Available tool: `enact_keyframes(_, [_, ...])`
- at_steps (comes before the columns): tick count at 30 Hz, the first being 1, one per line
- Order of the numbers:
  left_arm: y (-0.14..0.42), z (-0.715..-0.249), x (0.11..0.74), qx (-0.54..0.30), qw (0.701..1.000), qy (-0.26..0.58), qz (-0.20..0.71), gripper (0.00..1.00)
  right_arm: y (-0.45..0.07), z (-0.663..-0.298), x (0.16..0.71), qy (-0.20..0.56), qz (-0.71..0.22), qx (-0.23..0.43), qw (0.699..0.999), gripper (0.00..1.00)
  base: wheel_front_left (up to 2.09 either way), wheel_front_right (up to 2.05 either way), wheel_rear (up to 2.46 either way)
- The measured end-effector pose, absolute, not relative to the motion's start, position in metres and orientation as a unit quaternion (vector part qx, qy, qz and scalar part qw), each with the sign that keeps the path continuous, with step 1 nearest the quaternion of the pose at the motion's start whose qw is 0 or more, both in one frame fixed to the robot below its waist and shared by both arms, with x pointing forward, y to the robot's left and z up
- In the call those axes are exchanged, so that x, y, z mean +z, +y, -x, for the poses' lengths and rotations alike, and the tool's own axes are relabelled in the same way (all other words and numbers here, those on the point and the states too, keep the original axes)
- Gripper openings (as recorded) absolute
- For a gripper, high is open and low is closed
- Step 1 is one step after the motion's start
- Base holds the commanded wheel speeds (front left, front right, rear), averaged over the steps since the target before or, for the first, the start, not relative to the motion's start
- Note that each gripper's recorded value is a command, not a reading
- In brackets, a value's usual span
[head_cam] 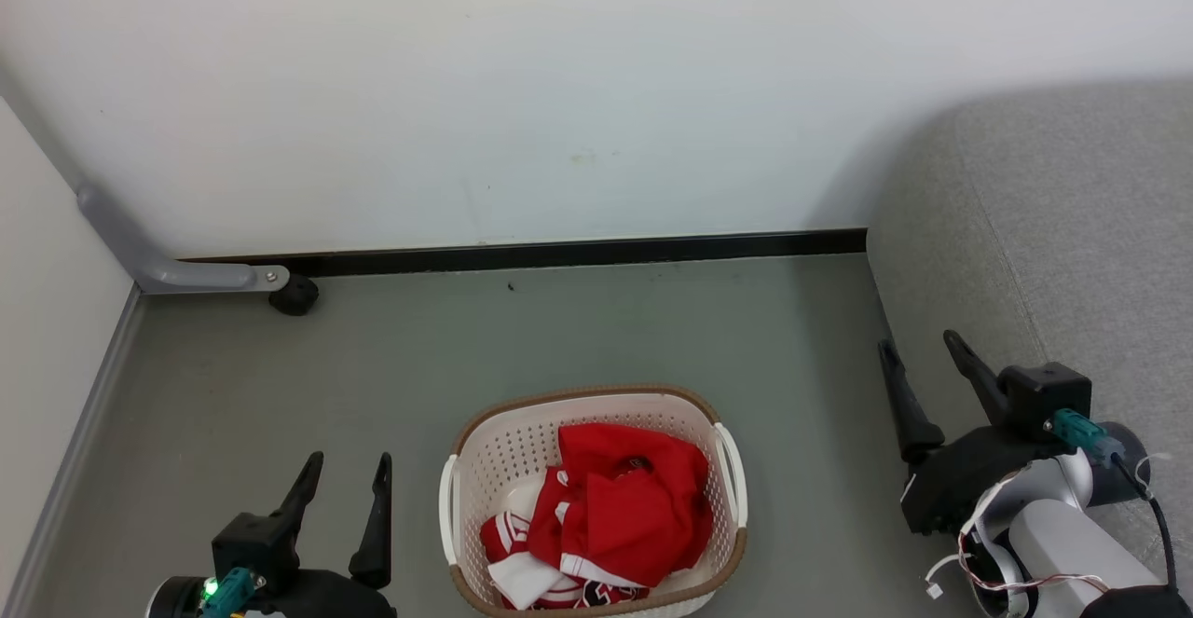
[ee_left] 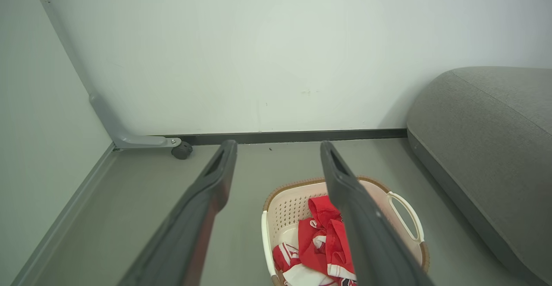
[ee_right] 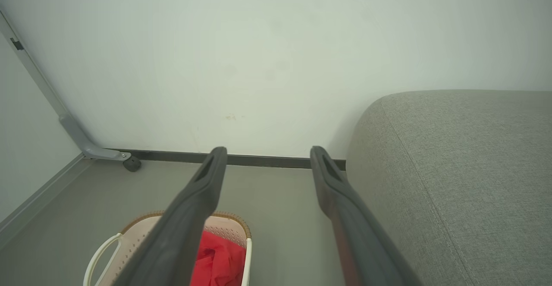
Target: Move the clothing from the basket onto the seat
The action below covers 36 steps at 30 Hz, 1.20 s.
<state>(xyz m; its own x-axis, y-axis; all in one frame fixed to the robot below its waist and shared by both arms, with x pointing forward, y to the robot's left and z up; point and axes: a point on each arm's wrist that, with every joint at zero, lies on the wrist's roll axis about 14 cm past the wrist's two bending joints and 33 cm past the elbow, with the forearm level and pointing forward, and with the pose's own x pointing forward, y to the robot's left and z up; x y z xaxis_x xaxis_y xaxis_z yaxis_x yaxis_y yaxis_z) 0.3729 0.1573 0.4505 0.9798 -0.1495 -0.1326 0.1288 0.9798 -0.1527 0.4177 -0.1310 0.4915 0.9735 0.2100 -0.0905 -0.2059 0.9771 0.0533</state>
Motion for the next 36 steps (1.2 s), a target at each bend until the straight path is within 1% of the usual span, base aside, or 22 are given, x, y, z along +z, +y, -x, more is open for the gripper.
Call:
enact_keyframes(9, [0.183,-0.375,0.459,-0.016,0.996,0.056,0.073,1.0,-0.153,-0.424,0.504,0.022,-0.033,0.065,0.997,1.0,0.0,0.0,0.0])
enact_keyframes(15, [0.188,-0.372,0.46,-0.007,0.996,0.052,0.069,1.0,-0.159,-0.425,0.508,0.013,-0.037,0.056,0.998,1.0,0.0,0.0,0.0])
enact_keyframes(20, [0.187,-0.373,0.464,-0.008,0.996,0.046,0.071,1.0,-0.159,-0.426,0.514,0.003,-0.039,0.054,0.998,1.0,0.0,0.0,0.0])
enact_keyframes(28, [0.172,-0.367,0.452,-0.025,0.995,0.061,0.074,1.0,-0.158,-0.427,0.515,-0.004,-0.044,0.055,0.997,1.0,0.0,0.0,0.0])
enact_keyframes(36, [0.155,-0.371,0.435,-0.045,0.991,0.086,0.092,1.0,-0.154,-0.437,0.515,-0.012,-0.045,0.061,0.997,1.0,0.0,0.0,0.0])
